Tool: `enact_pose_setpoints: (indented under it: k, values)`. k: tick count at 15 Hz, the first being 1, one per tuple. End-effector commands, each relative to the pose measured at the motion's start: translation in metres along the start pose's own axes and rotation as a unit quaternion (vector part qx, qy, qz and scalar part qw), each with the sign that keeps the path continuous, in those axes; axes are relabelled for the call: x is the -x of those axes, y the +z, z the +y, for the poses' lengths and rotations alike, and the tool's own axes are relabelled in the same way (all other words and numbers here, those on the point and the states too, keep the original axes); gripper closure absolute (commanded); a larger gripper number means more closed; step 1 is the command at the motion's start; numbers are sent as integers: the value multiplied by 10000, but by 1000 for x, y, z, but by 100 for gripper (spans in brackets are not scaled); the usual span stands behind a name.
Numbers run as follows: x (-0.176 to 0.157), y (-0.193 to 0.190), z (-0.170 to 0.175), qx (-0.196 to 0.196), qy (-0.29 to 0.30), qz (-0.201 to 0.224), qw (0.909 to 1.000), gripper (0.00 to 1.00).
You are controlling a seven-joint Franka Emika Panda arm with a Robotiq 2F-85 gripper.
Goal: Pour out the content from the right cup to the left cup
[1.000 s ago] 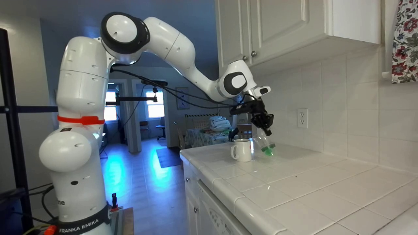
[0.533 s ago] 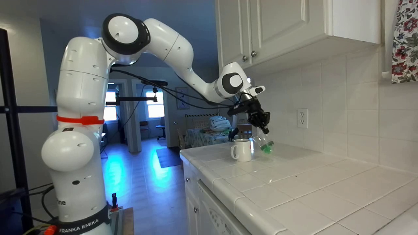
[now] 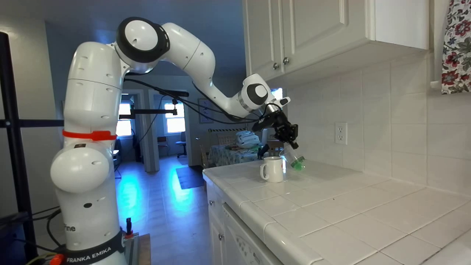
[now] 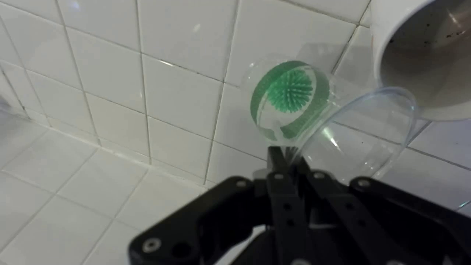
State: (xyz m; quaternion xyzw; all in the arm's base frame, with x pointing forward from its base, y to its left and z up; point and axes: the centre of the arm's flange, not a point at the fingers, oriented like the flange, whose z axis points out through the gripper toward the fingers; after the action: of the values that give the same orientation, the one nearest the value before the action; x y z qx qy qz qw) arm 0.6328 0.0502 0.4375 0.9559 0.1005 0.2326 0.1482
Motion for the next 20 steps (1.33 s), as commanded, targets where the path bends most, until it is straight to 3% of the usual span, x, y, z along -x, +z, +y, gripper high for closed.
enact_pose_setpoints:
  k: [1, 10, 20]
  values:
    - [7, -12, -11, 153, -50, 121, 9998, 98]
    - [24, -40, -14, 624, -225, 314, 9973, 98]
    - [42, -45, -35, 1259, -639, 341, 9894, 98]
